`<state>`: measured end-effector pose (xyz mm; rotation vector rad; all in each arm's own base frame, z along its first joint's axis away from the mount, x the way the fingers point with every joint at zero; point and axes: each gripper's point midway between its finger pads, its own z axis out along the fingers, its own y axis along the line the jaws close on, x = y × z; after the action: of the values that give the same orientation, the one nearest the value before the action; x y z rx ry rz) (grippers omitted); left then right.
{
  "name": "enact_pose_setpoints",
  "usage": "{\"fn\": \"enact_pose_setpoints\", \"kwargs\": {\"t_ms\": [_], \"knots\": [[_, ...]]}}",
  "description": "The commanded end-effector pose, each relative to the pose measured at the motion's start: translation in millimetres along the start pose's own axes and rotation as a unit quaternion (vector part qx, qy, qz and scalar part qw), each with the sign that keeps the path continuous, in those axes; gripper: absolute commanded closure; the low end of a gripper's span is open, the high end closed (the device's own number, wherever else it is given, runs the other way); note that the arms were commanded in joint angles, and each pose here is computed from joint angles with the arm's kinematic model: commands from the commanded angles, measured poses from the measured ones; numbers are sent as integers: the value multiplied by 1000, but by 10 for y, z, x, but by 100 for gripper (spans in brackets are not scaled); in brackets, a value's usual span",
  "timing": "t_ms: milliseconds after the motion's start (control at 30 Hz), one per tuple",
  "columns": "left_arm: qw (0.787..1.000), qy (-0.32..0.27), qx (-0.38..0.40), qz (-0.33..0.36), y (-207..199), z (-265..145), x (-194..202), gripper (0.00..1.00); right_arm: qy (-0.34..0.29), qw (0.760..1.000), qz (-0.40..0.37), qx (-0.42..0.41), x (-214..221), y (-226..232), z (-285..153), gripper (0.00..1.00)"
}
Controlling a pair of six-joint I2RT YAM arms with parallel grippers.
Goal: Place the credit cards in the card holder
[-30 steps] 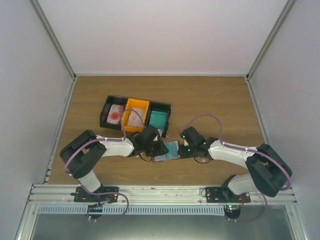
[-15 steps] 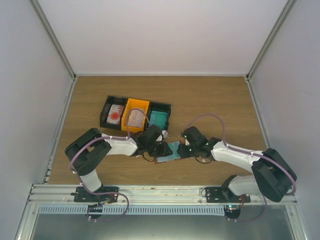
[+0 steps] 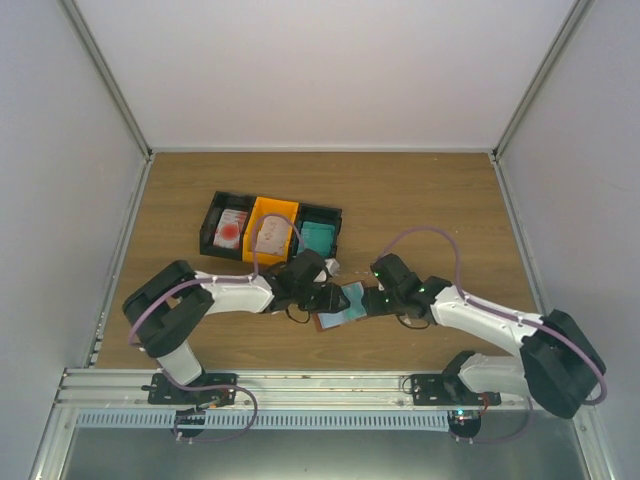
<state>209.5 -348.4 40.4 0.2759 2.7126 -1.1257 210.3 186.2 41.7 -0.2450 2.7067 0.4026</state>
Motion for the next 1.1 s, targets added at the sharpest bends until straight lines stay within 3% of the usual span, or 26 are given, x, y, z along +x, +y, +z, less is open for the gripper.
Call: {"fn": "enact_pose_setpoints", "kwargs": {"t_ms": [0,133,233,533,700,867,1067], "knots": [[997,-65,-17,37,-159,-310,-231,55,-38,999,3,26,-144,-66,-242,49],[991,-113,-55,53,-175,-638,-382,47,-67,998,-3,12,-276,0,-434,47],[981,-160,-88,67,-168,-968,-509,32,-81,997,-9,-1,-345,60,-537,47],[943,-279,-170,62,167,-1987,-704,1,-125,991,-10,-50,-578,280,-743,45],[925,-319,-199,55,372,-2420,-769,1,-128,989,-21,-75,-703,441,-757,45],[930,-314,-188,27,542,-2562,-861,1,-112,988,-30,-97,-750,588,-620,46],[946,-268,-177,-52,950,-2438,-1000,18,-98,991,-35,-83,-808,614,-416,48]]}}
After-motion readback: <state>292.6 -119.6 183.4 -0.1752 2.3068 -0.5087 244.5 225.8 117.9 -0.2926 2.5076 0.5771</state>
